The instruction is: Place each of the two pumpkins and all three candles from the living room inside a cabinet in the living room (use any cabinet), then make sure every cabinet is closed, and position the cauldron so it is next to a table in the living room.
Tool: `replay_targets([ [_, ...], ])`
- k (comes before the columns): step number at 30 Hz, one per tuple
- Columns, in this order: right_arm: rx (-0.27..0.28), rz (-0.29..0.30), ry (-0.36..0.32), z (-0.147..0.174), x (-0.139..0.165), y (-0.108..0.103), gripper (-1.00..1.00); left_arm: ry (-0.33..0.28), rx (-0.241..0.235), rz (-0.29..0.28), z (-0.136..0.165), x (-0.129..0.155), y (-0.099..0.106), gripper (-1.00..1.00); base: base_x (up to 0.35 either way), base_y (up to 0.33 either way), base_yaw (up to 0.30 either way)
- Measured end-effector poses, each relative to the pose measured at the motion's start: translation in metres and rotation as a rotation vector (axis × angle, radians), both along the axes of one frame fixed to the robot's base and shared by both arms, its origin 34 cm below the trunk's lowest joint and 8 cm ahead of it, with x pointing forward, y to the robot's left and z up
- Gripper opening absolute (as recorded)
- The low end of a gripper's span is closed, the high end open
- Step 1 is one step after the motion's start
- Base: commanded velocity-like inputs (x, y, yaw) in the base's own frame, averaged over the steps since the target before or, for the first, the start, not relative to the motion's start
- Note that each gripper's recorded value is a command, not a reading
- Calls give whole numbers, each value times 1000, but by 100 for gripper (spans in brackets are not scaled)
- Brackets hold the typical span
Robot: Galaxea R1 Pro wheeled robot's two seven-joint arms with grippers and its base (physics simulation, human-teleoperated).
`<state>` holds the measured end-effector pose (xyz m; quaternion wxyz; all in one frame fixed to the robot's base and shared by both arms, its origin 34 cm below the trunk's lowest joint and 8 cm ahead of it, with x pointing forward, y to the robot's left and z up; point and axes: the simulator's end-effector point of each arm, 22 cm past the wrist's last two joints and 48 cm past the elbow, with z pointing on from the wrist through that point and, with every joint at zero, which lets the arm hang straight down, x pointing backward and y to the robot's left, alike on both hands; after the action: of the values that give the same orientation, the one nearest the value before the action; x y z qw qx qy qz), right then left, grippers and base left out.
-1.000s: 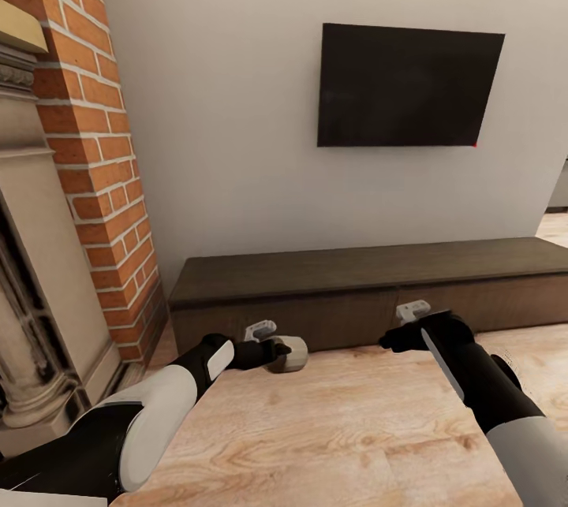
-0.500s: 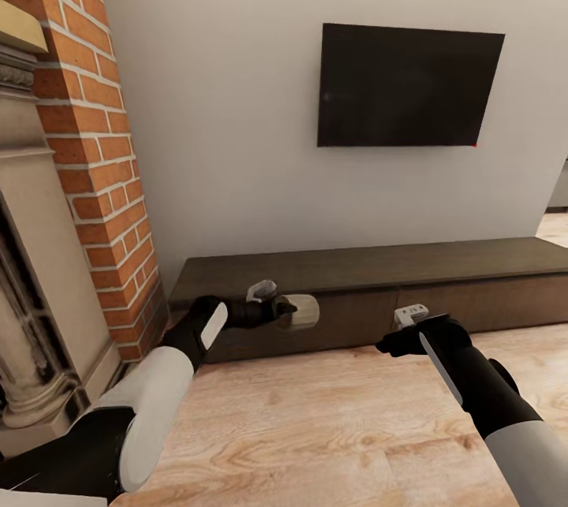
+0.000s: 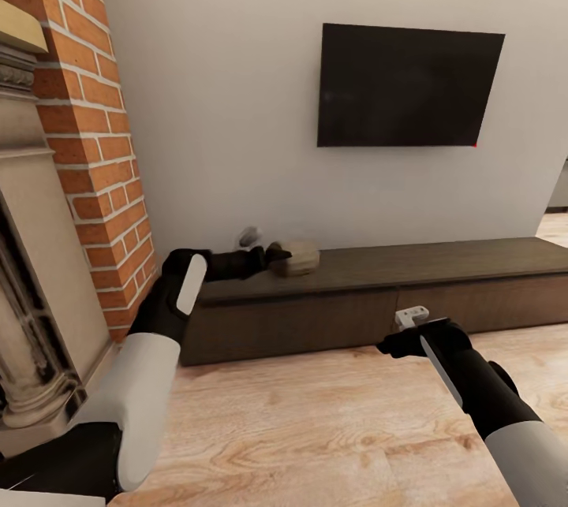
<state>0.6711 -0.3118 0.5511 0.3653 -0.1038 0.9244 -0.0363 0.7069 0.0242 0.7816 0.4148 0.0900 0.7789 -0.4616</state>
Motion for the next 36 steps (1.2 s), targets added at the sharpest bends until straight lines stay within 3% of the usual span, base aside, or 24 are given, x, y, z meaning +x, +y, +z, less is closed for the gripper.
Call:
replay_targets([
  [3, 18, -1, -25, 3, 5, 3, 100, -8, -136, -43, 29, -8, -2, -100, 0, 0, 0],
  [5, 38, -11, -32, 5, 6, 4, 100, -11, -150, -44, 31, -8, -1, -100, 0, 0, 0],
  [7, 101, -43, -50, 10, 10, 8, 100, -11, -214, -70, 44, -13, -4, -100, 0, 0, 0],
  [8, 193, -89, -69, 16, 14, 14, 100, -21, -273, -93, 59, -18, -6, -100, 0, 0, 0],
  [9, 223, -106, -76, 18, 15, 15, 100, -27, -314, -111, 70, -22, -7, -100, 0, 0, 0],
  [11, 263, -126, -84, 19, 16, 16, 100, -53, -331, -113, 81, -24, -4, -100, 0, 0, 0],
  [14, 334, -131, -99, 24, 19, 23, 100, -98, -399, -148, 111, -36, -3, -100, 0, 0, 0],
  [17, 455, -121, -152, 39, 27, 39, 100, -115, -457, -176, 128, -44, -2, -100, 0, 0, 0],
  [21, 548, -127, -155, 35, 29, 49, 100, -144, -507, -202, 147, -54, 0, -100, 0, 0, 0],
  [29, 611, -165, -115, 14, 26, 48, 100, -242, -547, -231, 185, -74, 11, -100, 0, 0, 0],
  [32, 730, -173, -87, 12, 24, 62, 100, -274, -562, -246, 197, -83, 13, -100, 0, 0, 0],
  [36, 771, -175, -80, 11, 24, 70, 100, -288, -566, -254, 202, -88, 14, -100, 0, 0, 0],
])
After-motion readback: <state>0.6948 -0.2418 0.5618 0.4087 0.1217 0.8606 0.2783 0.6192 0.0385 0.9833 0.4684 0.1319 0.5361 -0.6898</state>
